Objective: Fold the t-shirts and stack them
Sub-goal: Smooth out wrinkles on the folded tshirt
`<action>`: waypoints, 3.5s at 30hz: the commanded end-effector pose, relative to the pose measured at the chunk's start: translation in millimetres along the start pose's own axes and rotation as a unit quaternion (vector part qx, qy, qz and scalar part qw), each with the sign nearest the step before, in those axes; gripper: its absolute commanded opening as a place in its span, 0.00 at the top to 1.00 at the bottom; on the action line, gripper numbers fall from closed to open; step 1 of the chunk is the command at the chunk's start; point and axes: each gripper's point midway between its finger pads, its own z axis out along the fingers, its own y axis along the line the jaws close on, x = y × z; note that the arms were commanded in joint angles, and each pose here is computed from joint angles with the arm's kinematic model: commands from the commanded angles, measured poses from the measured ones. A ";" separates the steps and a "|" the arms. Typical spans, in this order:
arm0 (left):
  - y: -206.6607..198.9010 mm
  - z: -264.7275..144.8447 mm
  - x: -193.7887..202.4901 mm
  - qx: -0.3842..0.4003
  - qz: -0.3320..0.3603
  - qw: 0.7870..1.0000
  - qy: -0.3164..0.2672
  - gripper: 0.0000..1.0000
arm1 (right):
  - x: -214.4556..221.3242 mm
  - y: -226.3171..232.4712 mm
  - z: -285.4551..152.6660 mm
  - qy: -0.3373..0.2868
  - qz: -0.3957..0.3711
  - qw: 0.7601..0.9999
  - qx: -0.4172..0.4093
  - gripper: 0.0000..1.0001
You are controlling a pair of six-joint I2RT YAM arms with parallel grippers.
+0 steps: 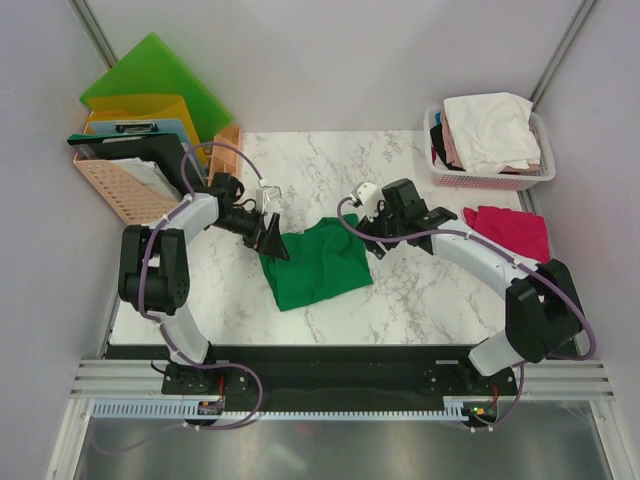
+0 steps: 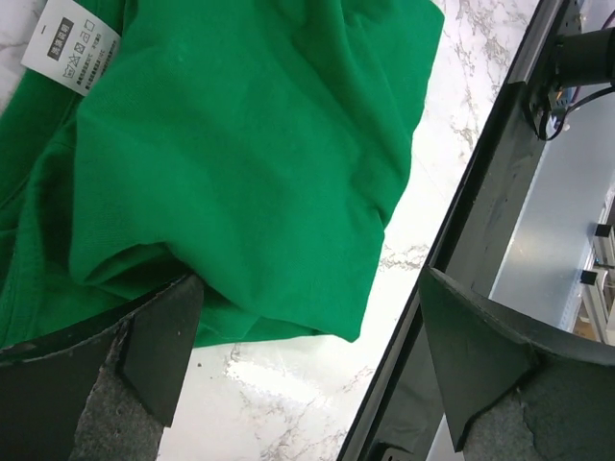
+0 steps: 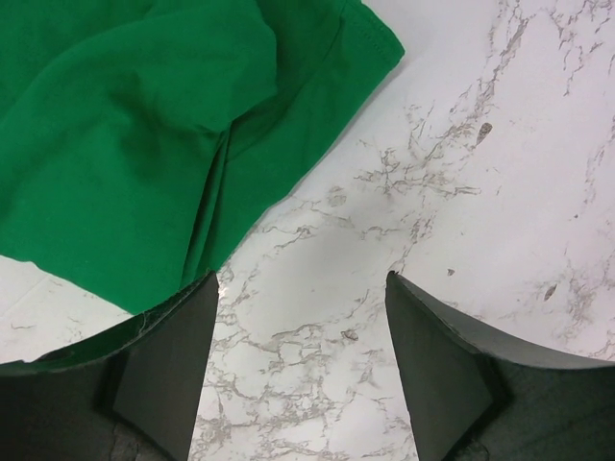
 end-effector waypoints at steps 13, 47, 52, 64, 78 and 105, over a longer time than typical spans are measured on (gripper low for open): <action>39.5 24.2 -13.1 -0.057 -0.026 0.998 -0.018 0.21 | -0.7 2.2 6.3 -0.006 0.002 1.000 -0.011 0.26; 2.2 -2.9 7.5 -0.137 0.022 0.990 -0.028 0.98 | -8.3 5.5 45.3 0.019 0.024 0.998 -0.051 0.28; 1.3 -4.0 10.1 -0.139 0.024 0.990 -0.025 0.98 | -41.0 11.0 67.6 0.000 0.041 0.994 -0.097 0.27; 3.2 -4.1 13.2 -0.143 0.023 0.989 -0.018 0.98 | -72.6 21.2 66.6 -0.020 0.068 0.987 -0.146 0.31; 6.3 -3.2 17.2 -0.147 0.022 0.989 -0.011 0.98 | -83.8 41.2 26.3 -0.051 0.077 0.978 -0.188 0.33; 7.7 0.5 20.5 -0.139 0.021 0.990 -0.005 0.98 | -64.8 30.7 105.7 -0.003 0.080 0.981 -0.178 1.00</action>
